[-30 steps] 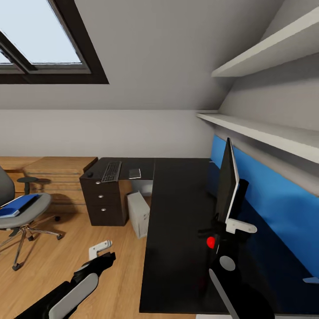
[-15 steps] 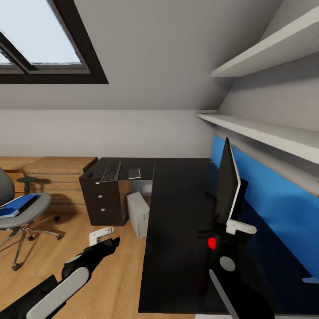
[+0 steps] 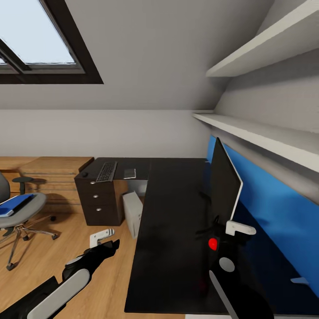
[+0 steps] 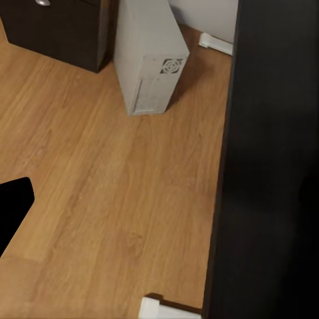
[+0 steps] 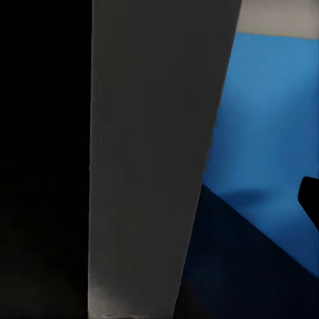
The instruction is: In the bedroom, organize the workspace by keeping the computer under the desk, ensuring the monitor is on the desk, placing the keyboard on the desk next to the monitor, placing the mouse on the desk next to the keyboard, moving the folder from the swivel chair onto the desk next to the mouse, stacking the notebook on top of the folder with the pen on top of the notebook, and positioning the swivel chair next to the desk.
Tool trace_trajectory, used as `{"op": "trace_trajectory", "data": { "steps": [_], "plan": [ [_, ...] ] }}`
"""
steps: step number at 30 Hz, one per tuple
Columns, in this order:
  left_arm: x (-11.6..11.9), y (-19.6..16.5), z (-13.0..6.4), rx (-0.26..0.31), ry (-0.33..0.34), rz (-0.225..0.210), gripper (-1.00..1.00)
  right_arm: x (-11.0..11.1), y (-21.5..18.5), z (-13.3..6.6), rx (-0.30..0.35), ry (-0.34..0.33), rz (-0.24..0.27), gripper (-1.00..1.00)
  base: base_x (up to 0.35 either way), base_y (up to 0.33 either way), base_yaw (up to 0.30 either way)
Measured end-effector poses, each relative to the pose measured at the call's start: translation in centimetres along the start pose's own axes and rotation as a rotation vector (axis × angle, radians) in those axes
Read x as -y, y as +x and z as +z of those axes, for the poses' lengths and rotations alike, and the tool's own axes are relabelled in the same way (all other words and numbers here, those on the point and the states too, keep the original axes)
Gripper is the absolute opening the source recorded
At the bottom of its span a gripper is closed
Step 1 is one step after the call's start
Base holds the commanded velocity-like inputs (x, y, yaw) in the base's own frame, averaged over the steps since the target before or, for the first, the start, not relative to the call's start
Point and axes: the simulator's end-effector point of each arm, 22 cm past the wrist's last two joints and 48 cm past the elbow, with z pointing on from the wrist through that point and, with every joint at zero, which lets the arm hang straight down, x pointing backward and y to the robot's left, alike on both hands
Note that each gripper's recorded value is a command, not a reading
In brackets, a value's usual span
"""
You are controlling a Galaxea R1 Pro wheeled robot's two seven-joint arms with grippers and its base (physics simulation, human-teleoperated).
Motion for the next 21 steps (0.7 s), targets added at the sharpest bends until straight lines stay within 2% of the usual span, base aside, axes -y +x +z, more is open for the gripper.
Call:
{"op": "trace_trajectory", "data": {
  "steps": [8,21],
  "plan": [
    [-0.11,-0.09,0.02,0.001,-0.002,-0.001,1.00,0.10,-0.86,0.06,0.041,-0.001,0.043,1.00,0.000,-0.011,0.000],
    [-0.37,0.07,0.16,-0.004,-0.008,0.000,1.00,0.09,-1.00,0.06,0.048,-0.003,0.051,1.00,0.000,0.000,0.000]
  ]
}}
